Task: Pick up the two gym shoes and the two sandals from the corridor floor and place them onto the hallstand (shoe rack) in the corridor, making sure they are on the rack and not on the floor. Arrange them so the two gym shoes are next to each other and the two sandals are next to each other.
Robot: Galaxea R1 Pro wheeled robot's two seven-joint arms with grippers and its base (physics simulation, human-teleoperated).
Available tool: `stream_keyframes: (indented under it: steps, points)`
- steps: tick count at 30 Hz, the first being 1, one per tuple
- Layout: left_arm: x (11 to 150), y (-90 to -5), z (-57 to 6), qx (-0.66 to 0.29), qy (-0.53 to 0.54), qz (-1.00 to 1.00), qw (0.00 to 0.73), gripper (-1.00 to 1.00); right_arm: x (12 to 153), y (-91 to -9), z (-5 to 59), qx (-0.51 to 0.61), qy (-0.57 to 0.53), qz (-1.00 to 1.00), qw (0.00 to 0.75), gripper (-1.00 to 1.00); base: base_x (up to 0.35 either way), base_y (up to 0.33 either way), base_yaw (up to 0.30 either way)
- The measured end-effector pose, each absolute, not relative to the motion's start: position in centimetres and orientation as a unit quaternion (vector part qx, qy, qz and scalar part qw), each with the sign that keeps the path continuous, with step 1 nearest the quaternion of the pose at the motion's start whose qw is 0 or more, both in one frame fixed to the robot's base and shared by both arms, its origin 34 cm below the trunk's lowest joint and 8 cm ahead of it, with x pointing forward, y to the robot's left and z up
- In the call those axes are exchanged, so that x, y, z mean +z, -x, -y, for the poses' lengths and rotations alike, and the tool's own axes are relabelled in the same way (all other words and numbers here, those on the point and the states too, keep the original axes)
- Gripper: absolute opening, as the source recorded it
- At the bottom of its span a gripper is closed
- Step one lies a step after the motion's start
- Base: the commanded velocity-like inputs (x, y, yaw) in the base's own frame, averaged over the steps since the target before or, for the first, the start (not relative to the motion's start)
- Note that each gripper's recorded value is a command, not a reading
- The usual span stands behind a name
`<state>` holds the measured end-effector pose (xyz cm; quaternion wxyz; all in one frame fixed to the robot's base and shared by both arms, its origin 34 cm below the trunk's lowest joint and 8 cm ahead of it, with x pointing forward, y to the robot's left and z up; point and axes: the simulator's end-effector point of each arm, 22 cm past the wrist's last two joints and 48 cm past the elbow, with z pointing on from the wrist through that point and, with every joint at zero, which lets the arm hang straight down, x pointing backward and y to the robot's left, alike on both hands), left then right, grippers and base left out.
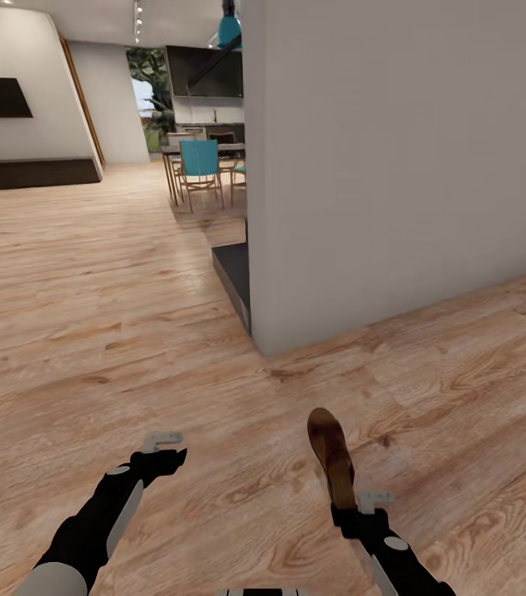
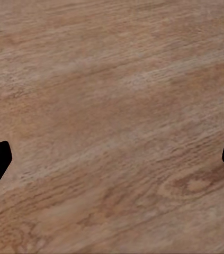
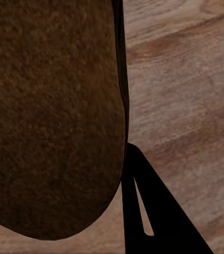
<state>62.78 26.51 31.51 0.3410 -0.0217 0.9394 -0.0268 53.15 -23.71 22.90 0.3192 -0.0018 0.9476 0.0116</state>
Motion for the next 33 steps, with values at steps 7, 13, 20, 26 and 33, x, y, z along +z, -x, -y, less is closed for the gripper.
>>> stream_keyframes:
  steps: [7,13,20,26,33]
  points:
    - [33.7,-63.4,-26.3,-0.028,0.020,-0.938,0.346,1.00,25.0,-54.0,23.7,0.013,0.000,-0.945,0.326,-1.00,0.000,0.000,0.000]
    - [35.1,-63.9,-26.5,-0.026,0.021,-0.936,0.351,1.00,26.3,-54.4,23.6,0.014,-0.001,-0.944,0.329,-1.00,0.000,0.000,0.000]
    - [35.4,-64.0,-26.5,-0.026,0.021,-0.935,0.353,1.00,26.5,-54.5,23.6,0.013,-0.001,-0.943,0.331,-1.00,0.000,0.000,-0.030]
    - [35.8,-64.1,-26.5,-0.026,0.021,-0.934,0.356,1.00,26.8,-54.7,23.7,0.013,-0.001,-0.942,0.335,-1.00,0.000,0.000,-0.172]
    - [36.2,-64.3,-26.5,-0.026,0.021,-0.933,0.359,1.00,27.1,-54.9,23.8,0.013,-0.001,-0.941,0.338,-1.00,0.000,0.000,-0.207]
